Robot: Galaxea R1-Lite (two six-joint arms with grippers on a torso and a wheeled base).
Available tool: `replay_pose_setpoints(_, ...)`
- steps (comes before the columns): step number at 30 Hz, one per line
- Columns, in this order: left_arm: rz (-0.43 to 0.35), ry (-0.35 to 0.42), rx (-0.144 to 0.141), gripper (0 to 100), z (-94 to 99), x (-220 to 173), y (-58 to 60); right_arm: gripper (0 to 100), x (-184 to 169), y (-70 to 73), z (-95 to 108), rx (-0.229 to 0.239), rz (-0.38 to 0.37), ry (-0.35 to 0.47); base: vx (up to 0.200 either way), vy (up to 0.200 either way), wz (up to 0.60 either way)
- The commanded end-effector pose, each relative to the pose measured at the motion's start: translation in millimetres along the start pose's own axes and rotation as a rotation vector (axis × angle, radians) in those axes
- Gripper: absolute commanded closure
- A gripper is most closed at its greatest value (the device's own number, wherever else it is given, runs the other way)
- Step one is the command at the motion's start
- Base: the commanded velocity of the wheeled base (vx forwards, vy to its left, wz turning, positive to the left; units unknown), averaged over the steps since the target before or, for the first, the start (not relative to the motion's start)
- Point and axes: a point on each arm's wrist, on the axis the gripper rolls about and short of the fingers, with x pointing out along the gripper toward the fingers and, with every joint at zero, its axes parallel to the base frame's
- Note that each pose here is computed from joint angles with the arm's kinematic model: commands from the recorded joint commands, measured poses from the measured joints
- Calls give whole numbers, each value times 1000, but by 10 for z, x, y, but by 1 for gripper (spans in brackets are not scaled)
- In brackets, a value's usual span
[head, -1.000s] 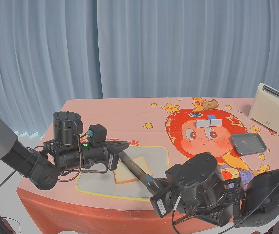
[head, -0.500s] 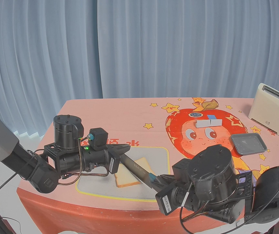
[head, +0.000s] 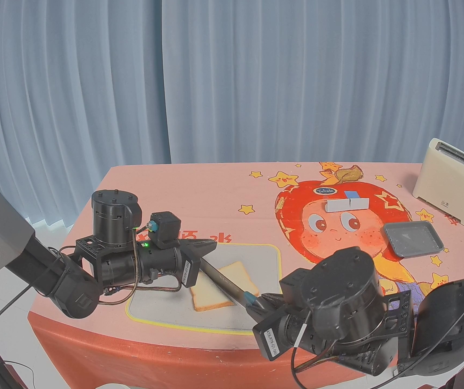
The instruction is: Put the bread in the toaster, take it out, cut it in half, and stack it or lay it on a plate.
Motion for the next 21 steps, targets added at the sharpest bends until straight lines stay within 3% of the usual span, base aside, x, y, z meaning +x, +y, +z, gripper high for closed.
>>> replay_pose_setpoints(1, 2, -17, 5, 100, 40, -4, 3, 100, 48, 14, -37, -7, -2, 18, 0, 0, 0)
replay_pose_setpoints(9, 14, -58, 17, 100, 156, -28, 26, 100, 46, 9, -33, -6, -3, 17, 0, 0, 0)
replay_pose_setpoints(15, 87, -128, 24, 100, 341, -240, 174, 100, 42, -3, -29, -3, -6, 15, 0, 0, 0)
replay_pose_setpoints(21, 144, -151, 17, 100, 358, -520, 244, 100, 30, -5, -18, -1, -5, 10, 0, 0, 0)
